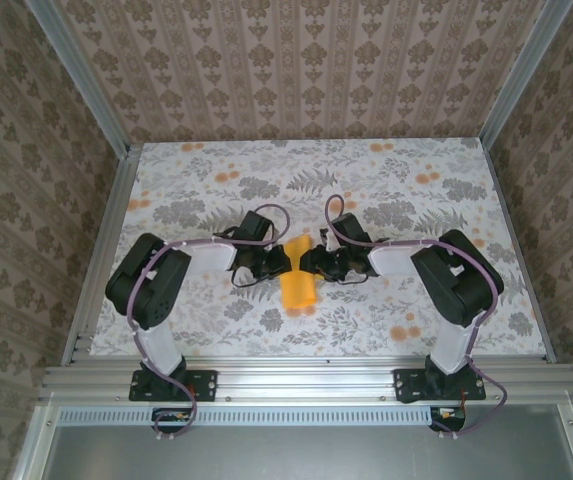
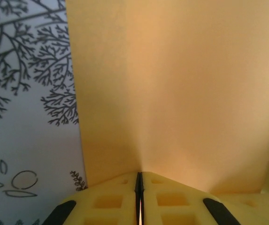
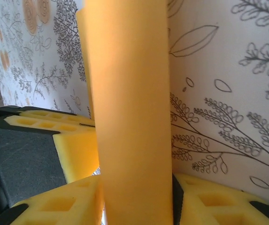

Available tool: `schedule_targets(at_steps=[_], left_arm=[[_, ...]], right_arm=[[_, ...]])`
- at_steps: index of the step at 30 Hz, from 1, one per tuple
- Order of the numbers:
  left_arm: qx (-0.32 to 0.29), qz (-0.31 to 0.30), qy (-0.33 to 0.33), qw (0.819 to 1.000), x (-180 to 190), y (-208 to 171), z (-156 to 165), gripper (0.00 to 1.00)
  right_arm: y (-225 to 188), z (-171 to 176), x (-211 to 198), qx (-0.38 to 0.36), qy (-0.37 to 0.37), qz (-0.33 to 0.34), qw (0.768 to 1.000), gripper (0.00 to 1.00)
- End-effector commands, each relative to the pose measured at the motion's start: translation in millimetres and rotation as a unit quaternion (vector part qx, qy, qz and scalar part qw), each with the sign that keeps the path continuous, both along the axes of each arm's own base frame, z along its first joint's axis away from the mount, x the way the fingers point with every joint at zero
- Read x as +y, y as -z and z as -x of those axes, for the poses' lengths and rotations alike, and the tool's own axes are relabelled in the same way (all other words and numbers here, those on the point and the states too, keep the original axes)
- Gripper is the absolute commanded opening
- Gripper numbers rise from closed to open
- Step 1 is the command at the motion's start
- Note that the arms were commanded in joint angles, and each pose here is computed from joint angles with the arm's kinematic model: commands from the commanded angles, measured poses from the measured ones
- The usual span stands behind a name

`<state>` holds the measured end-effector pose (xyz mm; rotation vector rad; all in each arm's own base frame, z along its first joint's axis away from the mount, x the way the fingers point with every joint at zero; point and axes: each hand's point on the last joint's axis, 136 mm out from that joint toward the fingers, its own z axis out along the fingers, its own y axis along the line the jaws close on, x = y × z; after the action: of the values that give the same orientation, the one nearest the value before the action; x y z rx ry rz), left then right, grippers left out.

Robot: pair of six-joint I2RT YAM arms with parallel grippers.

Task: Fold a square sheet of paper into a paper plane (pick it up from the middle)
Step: Fold the square sheet of paper in half at the center of the table.

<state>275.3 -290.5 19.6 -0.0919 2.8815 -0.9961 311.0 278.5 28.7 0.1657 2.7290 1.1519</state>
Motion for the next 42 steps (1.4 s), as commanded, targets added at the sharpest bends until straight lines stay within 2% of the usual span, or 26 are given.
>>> schedule_targets(at_steps=[1,6,12,18,27,34,42], left_arm=[[0.003,-0.02,0.015,1.0,0,5,3,0.1],[0.004,-0.021,0.02,1.0,-4,5,3,0.1],[-0.002,-0.017,0.029,0.999,-12,-1,0,0.09],[-0.004,-0.015,0.03,0.999,-15,-2,-1,0.09],[-0.015,0.022,0.042,0.999,-28,-19,-3,0.08],[-0.018,0.038,0.047,0.998,-36,-25,-5,0.08],[-0.012,0.038,0.047,0.998,-40,-21,-4,0.09]], right_arm=[[-11,0,-9,-0.001,0.003,0.022,1.0,0.45],[-22,5,-23,-0.013,0.002,0.068,0.998,0.55],[-20,11,-35,-0.022,-0.027,0.149,0.988,0.54],[-17,13,-25,-0.025,-0.067,0.164,0.984,0.52],[-2,12,-34,-0.011,-0.065,0.198,0.978,0.48],[7,14,-39,-0.003,-0.062,0.213,0.975,0.41],[11,15,-43,-0.002,-0.064,0.224,0.972,0.4]])
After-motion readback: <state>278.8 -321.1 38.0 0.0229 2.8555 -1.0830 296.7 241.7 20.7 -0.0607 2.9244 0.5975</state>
